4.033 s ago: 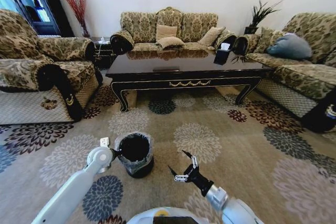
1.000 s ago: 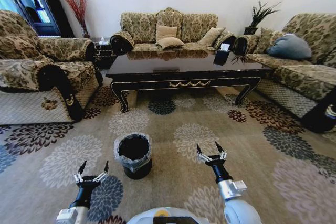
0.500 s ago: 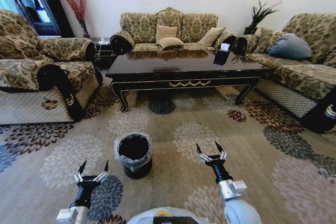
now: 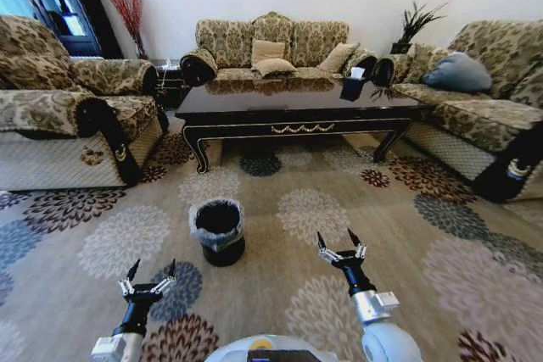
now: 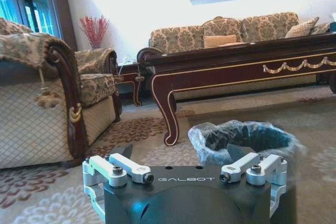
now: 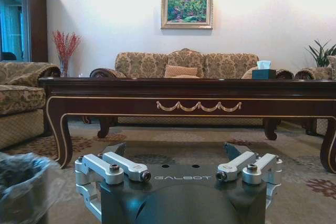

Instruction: Move to the front of the table and pick up the trash from the floor, then place it into the trash bin.

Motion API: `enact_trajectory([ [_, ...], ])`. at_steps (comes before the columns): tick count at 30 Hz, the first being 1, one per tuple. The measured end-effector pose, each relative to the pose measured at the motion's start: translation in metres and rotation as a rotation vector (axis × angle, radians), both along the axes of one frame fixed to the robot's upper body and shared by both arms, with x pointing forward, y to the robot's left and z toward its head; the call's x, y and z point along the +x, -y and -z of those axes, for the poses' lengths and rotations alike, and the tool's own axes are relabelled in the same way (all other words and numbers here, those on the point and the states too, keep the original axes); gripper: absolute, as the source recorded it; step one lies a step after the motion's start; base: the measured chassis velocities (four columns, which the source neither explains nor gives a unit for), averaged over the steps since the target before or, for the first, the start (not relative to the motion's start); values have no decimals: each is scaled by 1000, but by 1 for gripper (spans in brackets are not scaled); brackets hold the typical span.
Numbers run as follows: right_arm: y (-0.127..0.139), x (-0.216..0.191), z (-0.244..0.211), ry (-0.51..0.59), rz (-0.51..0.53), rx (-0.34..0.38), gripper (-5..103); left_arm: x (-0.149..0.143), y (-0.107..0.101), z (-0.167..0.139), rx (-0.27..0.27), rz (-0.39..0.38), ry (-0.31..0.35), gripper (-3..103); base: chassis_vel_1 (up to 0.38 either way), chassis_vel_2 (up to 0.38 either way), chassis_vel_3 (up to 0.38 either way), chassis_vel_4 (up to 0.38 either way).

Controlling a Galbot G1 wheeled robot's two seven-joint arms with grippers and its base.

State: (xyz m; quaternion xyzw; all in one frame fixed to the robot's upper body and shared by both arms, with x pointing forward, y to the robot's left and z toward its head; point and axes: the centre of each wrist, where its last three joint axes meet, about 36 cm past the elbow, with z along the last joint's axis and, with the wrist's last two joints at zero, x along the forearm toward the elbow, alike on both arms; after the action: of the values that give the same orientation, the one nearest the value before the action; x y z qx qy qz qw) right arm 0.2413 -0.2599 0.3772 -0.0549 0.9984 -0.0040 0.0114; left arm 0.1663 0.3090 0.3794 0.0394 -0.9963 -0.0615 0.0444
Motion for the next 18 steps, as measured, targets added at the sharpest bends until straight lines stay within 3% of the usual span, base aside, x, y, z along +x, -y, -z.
enact_trajectory([
  [18, 0, 0, 0, 0, 0, 0, 100, 0, 0, 0, 0, 0, 0, 100, 213, -217, -226, 215],
])
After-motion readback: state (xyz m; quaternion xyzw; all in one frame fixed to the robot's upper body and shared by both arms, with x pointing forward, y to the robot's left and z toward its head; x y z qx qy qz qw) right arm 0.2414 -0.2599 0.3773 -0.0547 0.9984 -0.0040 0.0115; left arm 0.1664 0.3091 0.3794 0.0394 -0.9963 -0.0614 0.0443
